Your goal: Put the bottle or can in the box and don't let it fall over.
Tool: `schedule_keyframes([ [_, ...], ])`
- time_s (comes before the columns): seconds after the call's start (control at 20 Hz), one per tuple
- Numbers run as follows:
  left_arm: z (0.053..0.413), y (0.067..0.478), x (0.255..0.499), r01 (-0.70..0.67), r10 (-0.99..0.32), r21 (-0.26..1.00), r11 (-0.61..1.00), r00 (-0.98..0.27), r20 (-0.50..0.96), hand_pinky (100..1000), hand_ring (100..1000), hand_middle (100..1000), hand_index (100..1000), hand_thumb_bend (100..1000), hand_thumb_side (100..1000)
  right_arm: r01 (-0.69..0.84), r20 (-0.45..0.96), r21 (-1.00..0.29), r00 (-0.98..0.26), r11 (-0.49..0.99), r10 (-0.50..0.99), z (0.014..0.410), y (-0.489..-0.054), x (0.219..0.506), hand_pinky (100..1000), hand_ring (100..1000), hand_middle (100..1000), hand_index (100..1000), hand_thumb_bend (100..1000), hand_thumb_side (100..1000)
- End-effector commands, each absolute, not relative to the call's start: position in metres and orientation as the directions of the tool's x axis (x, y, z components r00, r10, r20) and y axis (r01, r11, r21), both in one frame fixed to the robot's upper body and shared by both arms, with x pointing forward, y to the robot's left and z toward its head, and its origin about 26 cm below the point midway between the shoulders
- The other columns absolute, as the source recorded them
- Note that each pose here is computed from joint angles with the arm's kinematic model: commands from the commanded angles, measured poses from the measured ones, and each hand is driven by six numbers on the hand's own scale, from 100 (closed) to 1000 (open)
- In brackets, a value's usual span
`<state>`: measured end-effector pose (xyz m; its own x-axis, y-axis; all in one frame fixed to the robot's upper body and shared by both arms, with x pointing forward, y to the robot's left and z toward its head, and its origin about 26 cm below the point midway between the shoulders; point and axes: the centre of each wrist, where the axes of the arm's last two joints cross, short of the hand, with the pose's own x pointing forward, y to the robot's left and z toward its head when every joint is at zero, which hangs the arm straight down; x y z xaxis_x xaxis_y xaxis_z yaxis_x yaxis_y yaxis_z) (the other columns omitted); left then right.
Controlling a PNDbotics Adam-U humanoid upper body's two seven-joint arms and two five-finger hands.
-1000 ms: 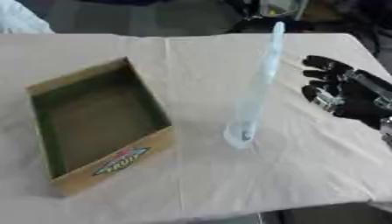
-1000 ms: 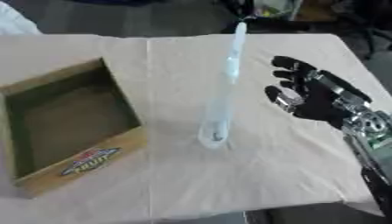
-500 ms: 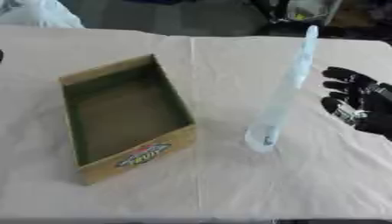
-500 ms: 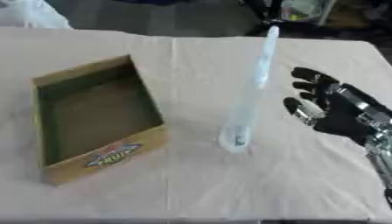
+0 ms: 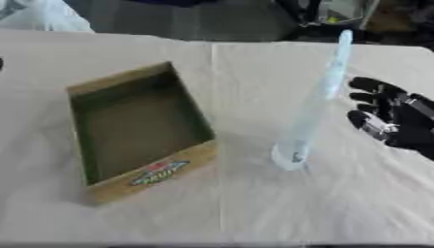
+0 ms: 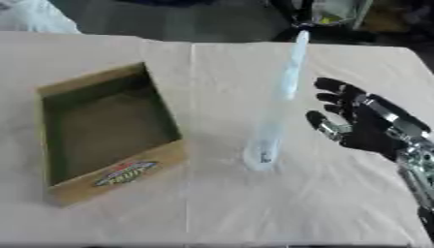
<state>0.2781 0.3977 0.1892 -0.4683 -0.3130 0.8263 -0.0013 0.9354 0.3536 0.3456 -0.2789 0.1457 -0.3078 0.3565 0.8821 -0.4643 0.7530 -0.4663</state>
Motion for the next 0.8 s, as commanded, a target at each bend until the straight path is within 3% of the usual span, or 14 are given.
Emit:
schedule_keyframes([
  [0.05,0.201,0.395,0.278,0.004,-0.326,0.378,0.926,-0.5,0.802,1000,1000,942,772,470,407,-0.462,0.868,-0.492,-0.324,0.738,0.375,0.152,-0.28,0.35,1000,1000,1000,1000,259,360],
  [0.8,0.207,0.388,0.283,0.034,-0.29,0.363,0.931,-0.533,0.795,1000,1000,942,762,463,412,-0.472,0.868,-0.494,-0.321,0.73,0.379,0.156,-0.276,0.364,1000,1000,1000,1000,256,367],
])
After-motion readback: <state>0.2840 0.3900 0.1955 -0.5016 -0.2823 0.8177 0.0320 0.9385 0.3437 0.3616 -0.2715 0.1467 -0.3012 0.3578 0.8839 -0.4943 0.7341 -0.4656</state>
